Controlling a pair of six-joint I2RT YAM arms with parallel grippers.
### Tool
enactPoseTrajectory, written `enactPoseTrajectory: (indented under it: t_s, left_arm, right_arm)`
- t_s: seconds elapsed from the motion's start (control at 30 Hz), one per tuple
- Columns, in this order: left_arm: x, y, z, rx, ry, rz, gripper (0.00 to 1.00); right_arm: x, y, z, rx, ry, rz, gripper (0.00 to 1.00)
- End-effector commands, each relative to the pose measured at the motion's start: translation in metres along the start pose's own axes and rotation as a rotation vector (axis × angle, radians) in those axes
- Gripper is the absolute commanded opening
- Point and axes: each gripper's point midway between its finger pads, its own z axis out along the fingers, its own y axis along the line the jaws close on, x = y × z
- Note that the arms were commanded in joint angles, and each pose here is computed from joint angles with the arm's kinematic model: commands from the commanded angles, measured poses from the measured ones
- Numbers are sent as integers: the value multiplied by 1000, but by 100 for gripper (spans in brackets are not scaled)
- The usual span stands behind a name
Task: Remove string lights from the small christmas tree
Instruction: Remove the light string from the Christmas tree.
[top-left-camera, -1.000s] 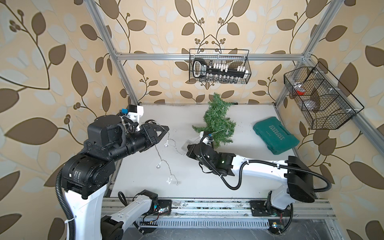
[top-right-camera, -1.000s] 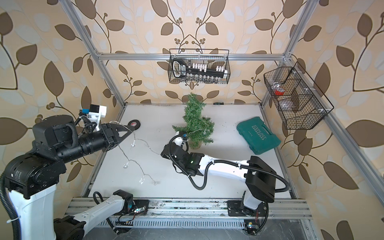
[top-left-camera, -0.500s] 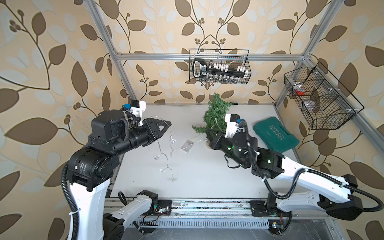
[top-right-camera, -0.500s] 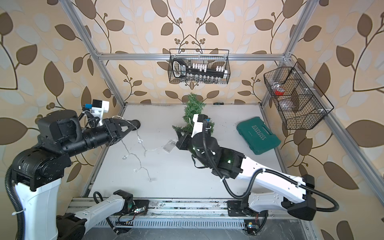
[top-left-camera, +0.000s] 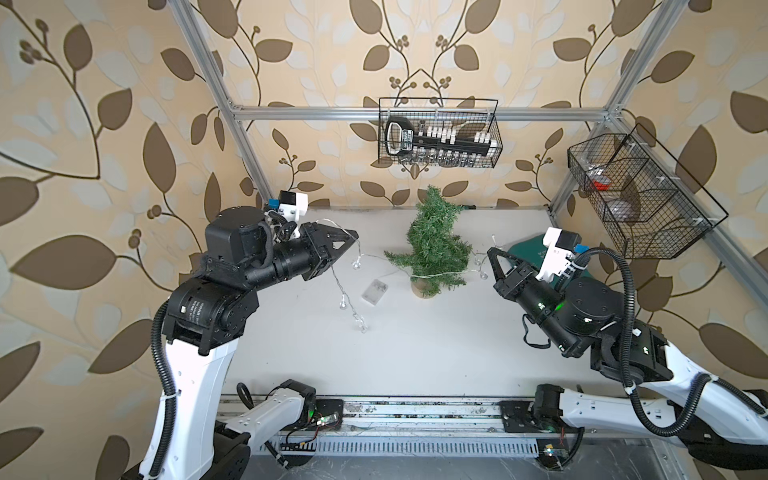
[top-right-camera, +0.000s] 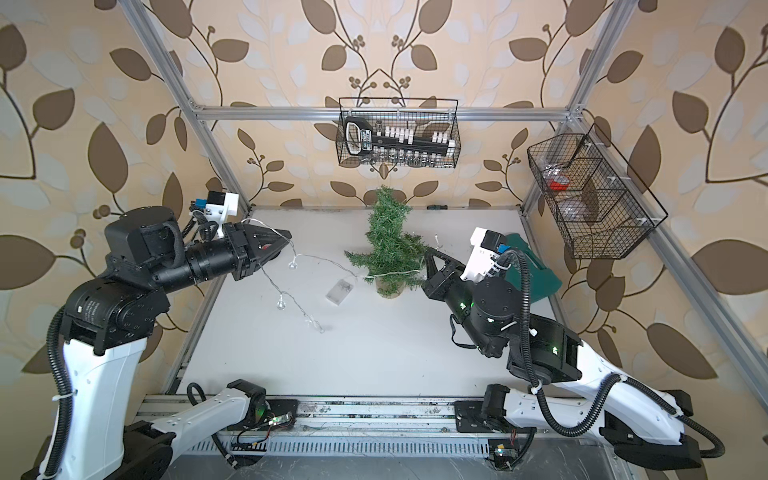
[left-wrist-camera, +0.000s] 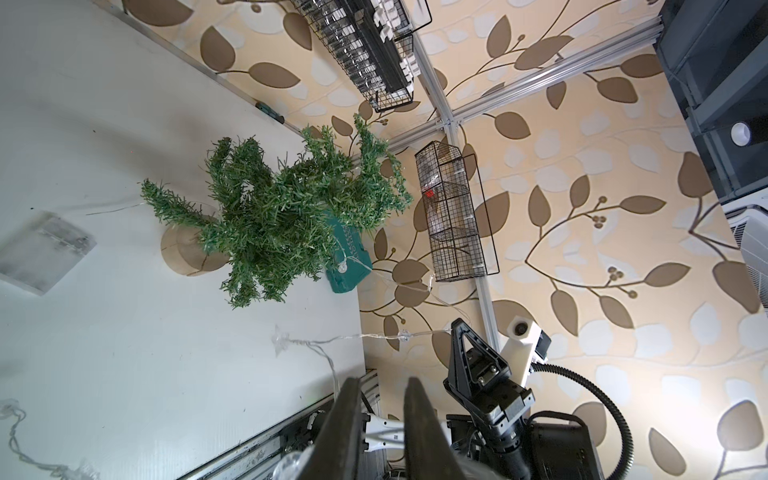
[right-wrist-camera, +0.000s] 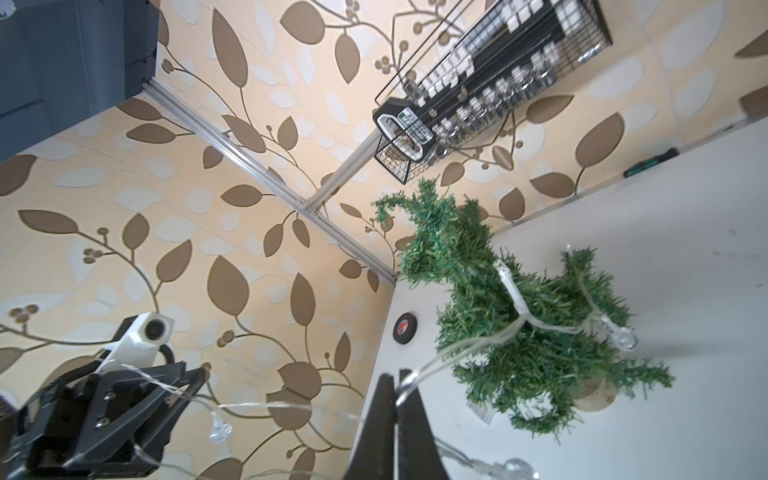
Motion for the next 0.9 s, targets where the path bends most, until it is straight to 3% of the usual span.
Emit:
enactPoseTrajectory:
  t_s: [0.0,0.4,0.87]
  left_arm:
    - [-8,-29,-3,95,-12,45,0]
    - [-26,-43,5,99,-36,108,0]
    - [-64,-90,15,176,-99,253,0]
  right_arm:
    - [-30,6,3,27,-95,-95,0]
    - [-97,12,75,-15,-85,-53,0]
    - [-118,79,128,-233,-54,-83,0]
